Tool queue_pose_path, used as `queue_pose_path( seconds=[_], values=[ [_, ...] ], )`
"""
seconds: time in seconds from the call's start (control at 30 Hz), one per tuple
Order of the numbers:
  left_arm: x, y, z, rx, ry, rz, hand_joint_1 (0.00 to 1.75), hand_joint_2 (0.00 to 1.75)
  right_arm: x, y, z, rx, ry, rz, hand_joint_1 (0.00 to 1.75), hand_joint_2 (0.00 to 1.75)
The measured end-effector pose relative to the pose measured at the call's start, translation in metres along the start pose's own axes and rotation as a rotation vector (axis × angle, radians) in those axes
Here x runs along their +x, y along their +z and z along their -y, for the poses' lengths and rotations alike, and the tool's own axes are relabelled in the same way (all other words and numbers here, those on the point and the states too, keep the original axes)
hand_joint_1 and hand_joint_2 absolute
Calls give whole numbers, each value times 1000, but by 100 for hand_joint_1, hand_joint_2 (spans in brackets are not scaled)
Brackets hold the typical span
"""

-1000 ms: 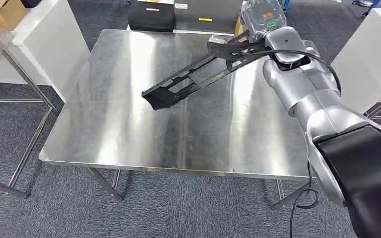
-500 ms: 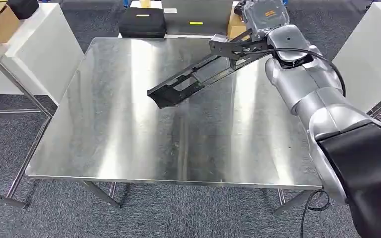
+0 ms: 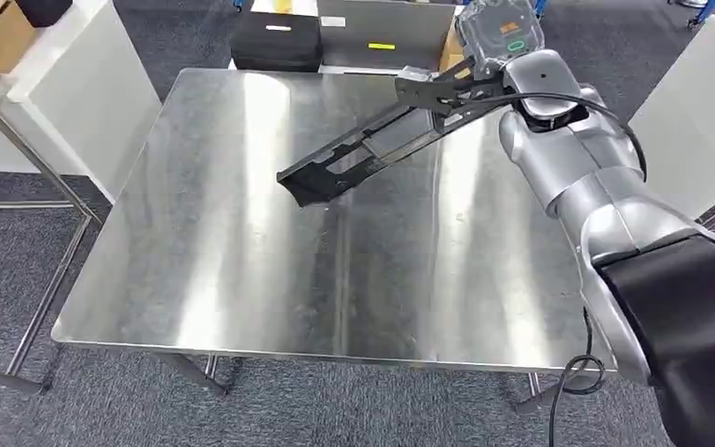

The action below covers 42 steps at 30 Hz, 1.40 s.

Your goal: Take the parts from the cabinet and place them on the table.

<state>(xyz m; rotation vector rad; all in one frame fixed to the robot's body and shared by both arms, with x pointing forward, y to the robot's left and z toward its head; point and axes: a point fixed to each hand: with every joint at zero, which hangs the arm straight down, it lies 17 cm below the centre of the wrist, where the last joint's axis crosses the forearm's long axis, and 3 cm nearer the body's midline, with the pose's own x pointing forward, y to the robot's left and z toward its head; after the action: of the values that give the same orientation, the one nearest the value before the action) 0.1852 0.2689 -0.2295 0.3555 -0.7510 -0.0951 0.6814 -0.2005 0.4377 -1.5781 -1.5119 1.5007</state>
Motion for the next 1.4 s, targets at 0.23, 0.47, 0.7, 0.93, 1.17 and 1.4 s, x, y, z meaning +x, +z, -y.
queue_pose_path(
  seconds=[0.23, 0.47, 0.7, 0.93, 1.17, 1.4],
  values=[
    [6, 2, 6, -21, 21, 27, 0, 175, -2, 1, -1, 2, 16, 5, 0, 0],
    [3, 2, 10, -41, 31, 12, 0, 0, -8, 2, -2, 4, 4, -8, 0, 0],
    [2, 2, 9, -33, 37, 6, 0, 0, -12, 3, -4, 8, 3, -12, 0, 0],
    [0, 2, 8, -33, 63, -8, 0, 0, -14, 4, -7, 12, 2, -10, 0, 0],
    [0, 2, 9, -36, 74, -10, 0, 0, -14, 5, -9, 16, 1, -10, 0, 0],
    [0, 2, 9, -39, 85, -8, 0, 0, -22, 11, -31, 106, -23, -40, 0, 0]
  ],
)
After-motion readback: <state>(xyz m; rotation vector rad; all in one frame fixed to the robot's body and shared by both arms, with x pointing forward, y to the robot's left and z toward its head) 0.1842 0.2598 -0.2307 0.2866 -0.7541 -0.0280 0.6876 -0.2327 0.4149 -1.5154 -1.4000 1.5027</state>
